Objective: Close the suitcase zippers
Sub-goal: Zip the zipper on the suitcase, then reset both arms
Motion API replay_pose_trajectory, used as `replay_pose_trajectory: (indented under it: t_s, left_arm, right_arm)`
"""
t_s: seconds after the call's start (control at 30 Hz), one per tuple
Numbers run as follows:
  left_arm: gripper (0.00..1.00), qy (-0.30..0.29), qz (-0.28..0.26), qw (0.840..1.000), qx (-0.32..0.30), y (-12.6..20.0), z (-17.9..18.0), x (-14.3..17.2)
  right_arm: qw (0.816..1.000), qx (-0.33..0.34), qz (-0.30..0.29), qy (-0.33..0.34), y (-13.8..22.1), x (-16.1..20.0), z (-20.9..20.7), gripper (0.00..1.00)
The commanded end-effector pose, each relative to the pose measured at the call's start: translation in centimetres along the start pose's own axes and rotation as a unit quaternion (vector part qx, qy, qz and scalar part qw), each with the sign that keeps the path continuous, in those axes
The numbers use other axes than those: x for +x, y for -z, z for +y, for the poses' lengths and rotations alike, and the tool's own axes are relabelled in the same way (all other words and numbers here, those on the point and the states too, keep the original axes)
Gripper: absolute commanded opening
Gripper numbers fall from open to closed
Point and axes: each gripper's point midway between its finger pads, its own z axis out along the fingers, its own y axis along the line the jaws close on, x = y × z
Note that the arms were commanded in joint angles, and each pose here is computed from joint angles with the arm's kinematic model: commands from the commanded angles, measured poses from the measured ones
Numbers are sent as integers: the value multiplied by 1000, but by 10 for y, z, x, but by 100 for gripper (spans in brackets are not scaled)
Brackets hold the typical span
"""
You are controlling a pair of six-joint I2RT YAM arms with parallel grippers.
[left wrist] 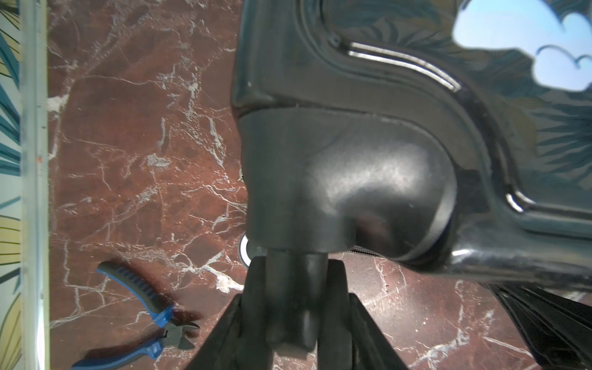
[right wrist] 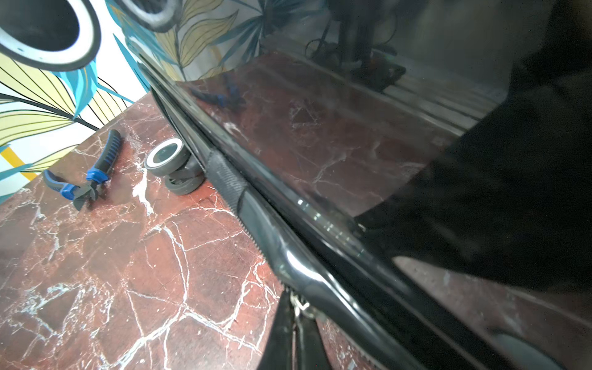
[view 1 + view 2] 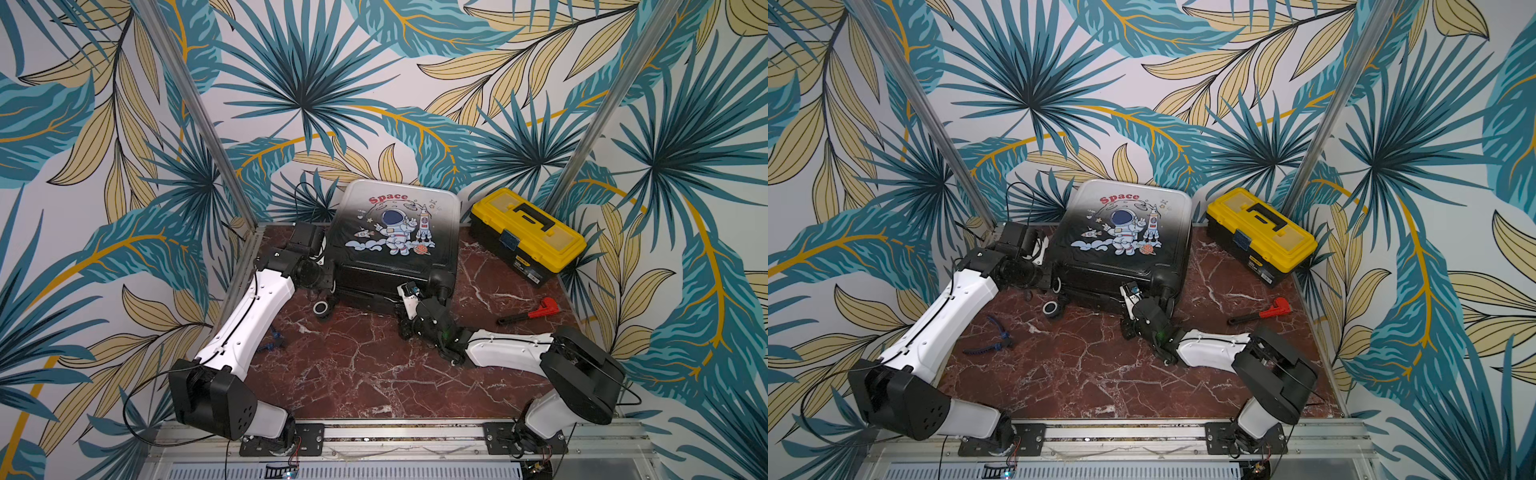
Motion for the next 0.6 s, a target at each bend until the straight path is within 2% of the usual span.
replay_pose_trajectory:
  t_s: [0.0, 0.1, 0.27, 0.43, 0.57]
  left_arm:
    - [30, -32, 64, 977, 200, 7, -92, 37]
    - [33, -22, 53, 986, 154, 0, -66, 36]
    - [44, -9, 48, 990, 130, -2, -47, 40]
    - [69, -3, 28, 993, 113, 7, -35, 37]
    - [88, -1, -15, 995, 100, 29, -24, 27]
  right_arm:
    - [980, -200, -19, 13, 24, -26, 107, 0]
    - [987, -157, 10, 18, 26, -4, 86, 8]
    - [992, -106, 61, 30, 42, 22, 59, 24]
    - [990, -95, 100, 42, 76, 25, 49, 47]
    - [983, -100, 144, 57, 113, 23, 43, 55]
